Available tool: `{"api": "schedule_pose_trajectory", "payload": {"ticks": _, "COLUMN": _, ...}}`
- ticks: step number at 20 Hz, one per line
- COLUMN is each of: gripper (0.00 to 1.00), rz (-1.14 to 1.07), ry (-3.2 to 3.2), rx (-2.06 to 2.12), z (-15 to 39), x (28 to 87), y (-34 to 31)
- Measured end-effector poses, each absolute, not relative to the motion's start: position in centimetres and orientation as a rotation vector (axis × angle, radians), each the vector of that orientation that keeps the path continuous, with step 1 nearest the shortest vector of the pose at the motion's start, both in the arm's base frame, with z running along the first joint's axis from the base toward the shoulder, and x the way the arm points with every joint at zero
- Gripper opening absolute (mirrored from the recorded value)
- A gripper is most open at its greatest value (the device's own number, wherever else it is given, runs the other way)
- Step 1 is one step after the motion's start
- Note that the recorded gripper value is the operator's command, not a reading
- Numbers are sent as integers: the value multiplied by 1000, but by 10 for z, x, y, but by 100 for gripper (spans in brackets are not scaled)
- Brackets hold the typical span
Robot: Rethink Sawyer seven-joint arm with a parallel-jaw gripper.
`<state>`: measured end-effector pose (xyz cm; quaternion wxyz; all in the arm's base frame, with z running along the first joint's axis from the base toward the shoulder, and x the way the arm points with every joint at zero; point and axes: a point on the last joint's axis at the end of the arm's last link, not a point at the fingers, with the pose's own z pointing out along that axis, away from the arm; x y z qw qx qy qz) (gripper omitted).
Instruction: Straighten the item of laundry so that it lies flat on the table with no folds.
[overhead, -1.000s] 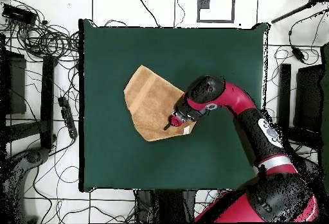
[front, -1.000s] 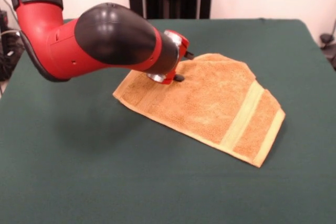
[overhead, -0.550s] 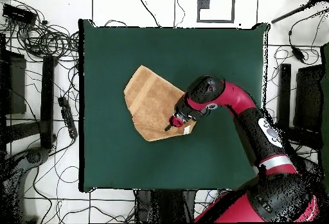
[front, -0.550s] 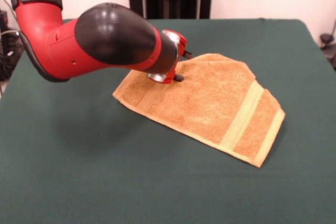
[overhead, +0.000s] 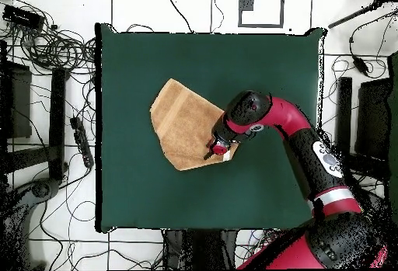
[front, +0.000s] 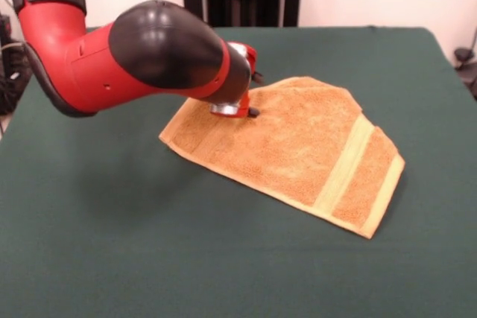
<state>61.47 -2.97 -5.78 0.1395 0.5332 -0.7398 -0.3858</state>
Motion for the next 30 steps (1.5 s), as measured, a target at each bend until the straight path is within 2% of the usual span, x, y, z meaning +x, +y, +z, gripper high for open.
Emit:
{"api": "schedule_pose_trajectory", "payload": {"ticks": 7, "gripper": 100, "rz": -1255, "ry": -2028, "rx": 1717, "z": -63, "x": 616, "y": -41}}
{"api": "schedule_pose_trajectory", "payload": {"ticks": 11, "gripper": 100, "rz": -1392, "ry": -2076, "rx": 1507, "z": -70, "x": 619, "y": -55}}
{"api": "schedule_pose_trajectory", "payload": {"ticks": 17, "gripper": 100, "rz": -1484, "ry": -2164, "rx": 1146, "z": -77, "x": 613, "y": -75}}
{"api": "schedule_pose_trajectory", "payload": {"ticks": 23, "gripper": 100, "rz": -1448, "ry": -2211, "rx": 732, "z": -79, "x": 594, "y": -116}}
{"api": "schedule_pose_trajectory", "payload": {"ticks": 30, "gripper": 100, "rz": -1294, "ry": -2230, "rx": 595, "z": -45, "x": 583, "y": -147}}
